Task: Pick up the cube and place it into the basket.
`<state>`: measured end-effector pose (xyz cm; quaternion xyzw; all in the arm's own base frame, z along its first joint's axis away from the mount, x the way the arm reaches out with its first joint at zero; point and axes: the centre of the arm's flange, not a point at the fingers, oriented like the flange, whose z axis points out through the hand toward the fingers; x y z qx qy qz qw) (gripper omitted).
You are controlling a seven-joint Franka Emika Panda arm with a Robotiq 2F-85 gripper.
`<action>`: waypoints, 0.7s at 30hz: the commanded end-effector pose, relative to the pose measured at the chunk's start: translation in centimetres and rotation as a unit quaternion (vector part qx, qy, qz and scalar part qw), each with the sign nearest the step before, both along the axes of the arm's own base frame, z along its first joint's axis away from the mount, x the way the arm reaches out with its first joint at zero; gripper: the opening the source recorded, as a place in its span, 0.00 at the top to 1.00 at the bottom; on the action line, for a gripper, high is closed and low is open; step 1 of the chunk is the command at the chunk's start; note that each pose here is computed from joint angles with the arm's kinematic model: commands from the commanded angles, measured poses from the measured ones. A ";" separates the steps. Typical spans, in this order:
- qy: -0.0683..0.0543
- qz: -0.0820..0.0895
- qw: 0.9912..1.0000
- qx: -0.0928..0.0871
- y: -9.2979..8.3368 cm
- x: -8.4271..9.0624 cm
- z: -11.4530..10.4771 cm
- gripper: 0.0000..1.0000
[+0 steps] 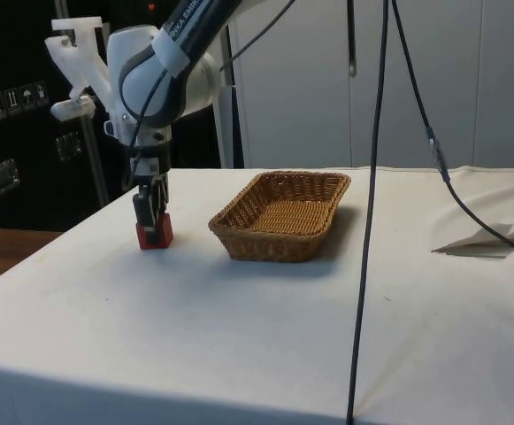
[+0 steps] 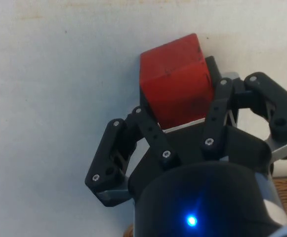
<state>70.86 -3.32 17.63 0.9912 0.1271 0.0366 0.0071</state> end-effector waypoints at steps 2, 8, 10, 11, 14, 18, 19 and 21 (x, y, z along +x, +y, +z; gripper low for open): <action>-0.002 -0.001 1.000 -0.001 -0.1 0.0 0.8 1.00; -0.003 0.000 1.000 0.001 0.0 0.1 2.0 1.00; -0.003 -0.001 1.000 -0.002 -0.1 -0.2 3.5 1.00; -0.003 -0.001 1.000 -0.002 0.0 -0.2 3.9 1.00; -0.004 -0.001 1.000 -0.002 0.0 -0.3 4.9 1.00; -0.003 -0.001 1.000 -0.003 0.0 -0.4 6.2 1.00; -0.004 0.000 1.000 -0.003 0.1 -0.4 6.6 1.00; -0.004 -0.001 1.000 -0.004 0.0 -0.5 7.2 1.00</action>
